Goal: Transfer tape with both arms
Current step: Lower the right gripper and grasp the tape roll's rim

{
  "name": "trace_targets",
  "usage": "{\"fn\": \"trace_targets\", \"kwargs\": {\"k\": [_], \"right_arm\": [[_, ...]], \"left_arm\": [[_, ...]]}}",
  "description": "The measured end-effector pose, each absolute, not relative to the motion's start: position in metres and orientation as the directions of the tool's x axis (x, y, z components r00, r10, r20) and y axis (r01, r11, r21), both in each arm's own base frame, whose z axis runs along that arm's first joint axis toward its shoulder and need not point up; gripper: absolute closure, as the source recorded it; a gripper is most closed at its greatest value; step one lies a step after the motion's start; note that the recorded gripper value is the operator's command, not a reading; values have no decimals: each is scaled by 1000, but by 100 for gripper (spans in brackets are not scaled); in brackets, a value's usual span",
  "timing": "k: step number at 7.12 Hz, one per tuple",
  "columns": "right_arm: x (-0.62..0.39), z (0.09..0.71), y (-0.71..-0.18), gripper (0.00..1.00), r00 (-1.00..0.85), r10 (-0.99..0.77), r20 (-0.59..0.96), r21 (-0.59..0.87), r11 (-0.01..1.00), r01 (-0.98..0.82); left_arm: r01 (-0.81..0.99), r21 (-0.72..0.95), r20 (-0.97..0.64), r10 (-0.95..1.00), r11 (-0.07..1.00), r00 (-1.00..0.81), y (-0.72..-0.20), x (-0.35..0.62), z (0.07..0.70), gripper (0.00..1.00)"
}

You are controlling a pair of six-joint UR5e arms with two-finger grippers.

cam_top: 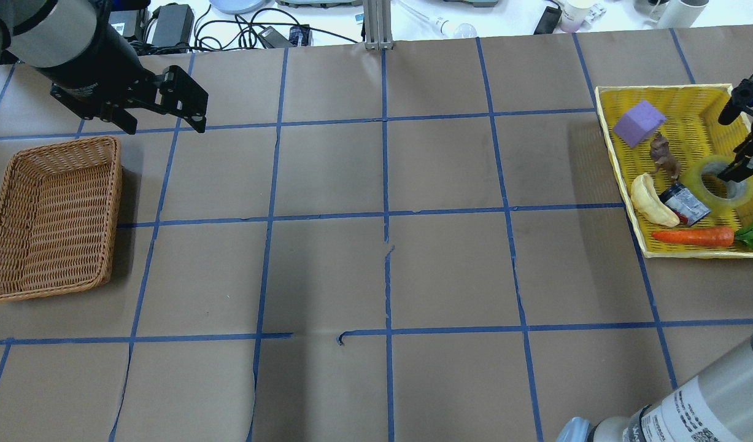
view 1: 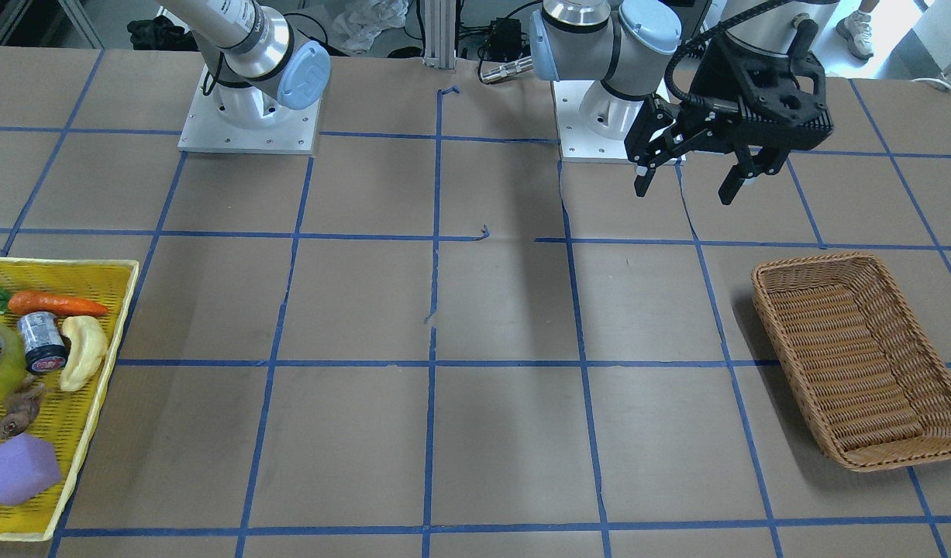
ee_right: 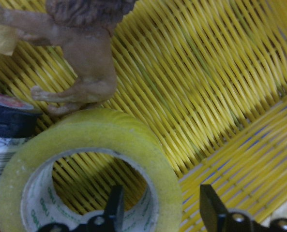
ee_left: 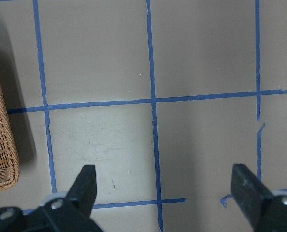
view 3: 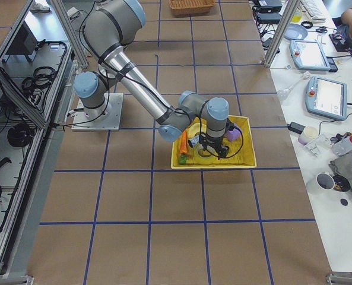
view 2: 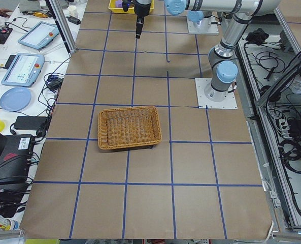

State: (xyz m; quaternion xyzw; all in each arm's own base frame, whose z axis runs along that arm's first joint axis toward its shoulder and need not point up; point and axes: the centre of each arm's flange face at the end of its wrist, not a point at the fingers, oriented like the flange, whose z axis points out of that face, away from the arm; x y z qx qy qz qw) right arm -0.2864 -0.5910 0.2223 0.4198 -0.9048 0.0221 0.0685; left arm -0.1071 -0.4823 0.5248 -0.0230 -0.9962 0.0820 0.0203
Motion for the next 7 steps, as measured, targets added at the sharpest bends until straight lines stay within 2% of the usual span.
{"fn": "trace_targets", "kwargs": {"k": [1,4,7], "right_arm": [[-286,218,-591,100,-641,-755,137,14,649,-761],[-287,228,-593,100,-659,-737,151,7,668,-745],[-247,313,-599,100,-677,-695,244,-27,692,-721]], "left_arm": [[42,-164,37,49,986,-998,-482,-107,525,0],[42,-164,37,49,985,-998,-482,-107,525,0],[42,-164,37,49,985,-998,-482,-107,525,0]]}}
